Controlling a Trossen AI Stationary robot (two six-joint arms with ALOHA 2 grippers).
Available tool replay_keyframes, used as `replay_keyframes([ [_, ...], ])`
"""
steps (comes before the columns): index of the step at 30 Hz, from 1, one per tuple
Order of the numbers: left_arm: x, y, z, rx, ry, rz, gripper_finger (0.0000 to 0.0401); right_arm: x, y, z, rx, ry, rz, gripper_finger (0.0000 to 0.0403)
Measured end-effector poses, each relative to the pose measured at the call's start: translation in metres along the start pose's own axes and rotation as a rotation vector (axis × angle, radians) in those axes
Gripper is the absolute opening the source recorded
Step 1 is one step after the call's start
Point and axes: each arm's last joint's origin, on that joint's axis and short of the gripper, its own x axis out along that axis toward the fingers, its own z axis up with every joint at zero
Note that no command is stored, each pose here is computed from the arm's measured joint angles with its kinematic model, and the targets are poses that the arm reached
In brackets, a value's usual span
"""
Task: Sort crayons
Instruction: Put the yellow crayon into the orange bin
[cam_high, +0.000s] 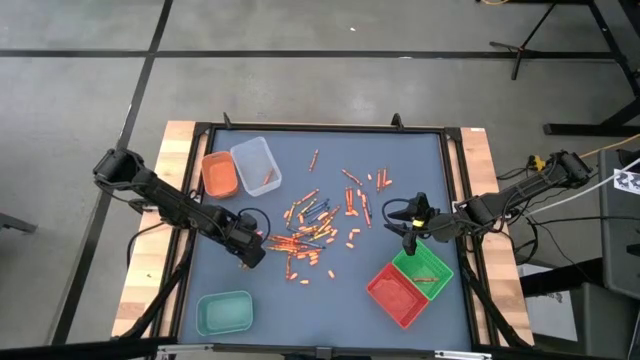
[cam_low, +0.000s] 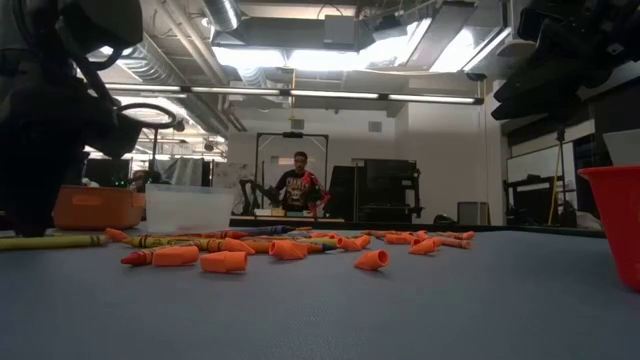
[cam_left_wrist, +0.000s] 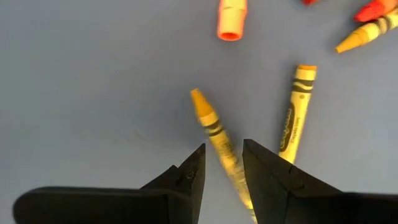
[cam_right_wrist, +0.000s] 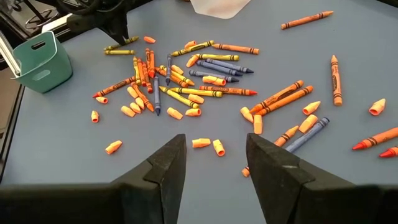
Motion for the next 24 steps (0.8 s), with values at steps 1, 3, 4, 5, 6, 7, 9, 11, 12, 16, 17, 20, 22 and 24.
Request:
replay_keyframes([
  [1, 0.0, 0.0, 0.0, 0.0, -0.001, -0.001, 0.0092, 0.0, 0.0, 0.0, 0.0, 0.0, 0.0, 0.0166],
  [3, 0.0, 0.0, 0.0, 0.0, 0.0, 0.0, 0.0092, 0.0, 0.0, 0.0, 0.0, -0.001, 0.0, 0.0166],
  [4, 0.0, 0.0, 0.0, 0.0, 0.0, 0.001, 0.0092, 0.0, 0.0, 0.0, 0.0, 0.0, 0.0, 0.0166],
  [5, 0.0, 0.0, 0.0, 0.0, 0.0, 0.003, 0.0092, 0.0, 0.0, 0.0, 0.0, -0.001, 0.0, 0.0166],
  [6, 0.0, 0.001, 0.0, 0.0, 0.0, 0.006, 0.0092, 0.0, 0.0, 0.0, 0.0, 0.0, 0.0, 0.0166],
  [7, 0.0, 0.001, 0.0, 0.0, 0.002, 0.012, 0.0092, 0.0, 0.0, 0.0, 0.0, 0.0, 0.0, 0.0166],
  [9, 0.0, 0.003, -0.001, 0.0, 0.006, 0.034, 0.0092, 0.0, 0.0, 0.0, 0.0, 0.0, 0.0, 0.0166],
  [11, 0.0, 0.005, -0.001, -0.001, 0.009, 0.048, 0.0092, 0.0, 0.0, 0.0, 0.0, 0.0, 0.0, 0.0166],
  [12, 0.0, 0.005, -0.001, 0.0, 0.01, 0.054, 0.0091, 0.0, 0.0, 0.0, 0.0, 0.0, 0.0, 0.0166],
  [16, 0.0, 0.006, -0.001, 0.0, 0.011, 0.057, 0.0091, 0.0, 0.0, 0.0, 0.0, 0.0, 0.0, 0.0166],
  [17, 0.0, 0.006, -0.001, -0.001, 0.011, 0.057, 0.0091, 0.0, 0.0, 0.0, 0.0, 0.0, 0.0, 0.0166],
  [20, 0.002, 0.008, -0.002, -0.035, 0.011, 0.066, 0.0086, 0.0, 0.0, 0.0, 0.0, 0.0, 0.0, 0.0166],
  [22, 0.004, 0.01, -0.002, -0.055, 0.013, 0.071, 0.0078, 0.0, 0.0, 0.0, 0.0, 0.0, 0.0, 0.0166],
  [24, 0.005, 0.012, -0.003, -0.056, 0.019, 0.073, 0.0067, 0.0, 0.0, 0.0, 0.0, 0.0, 0.0, 0.0166],
])
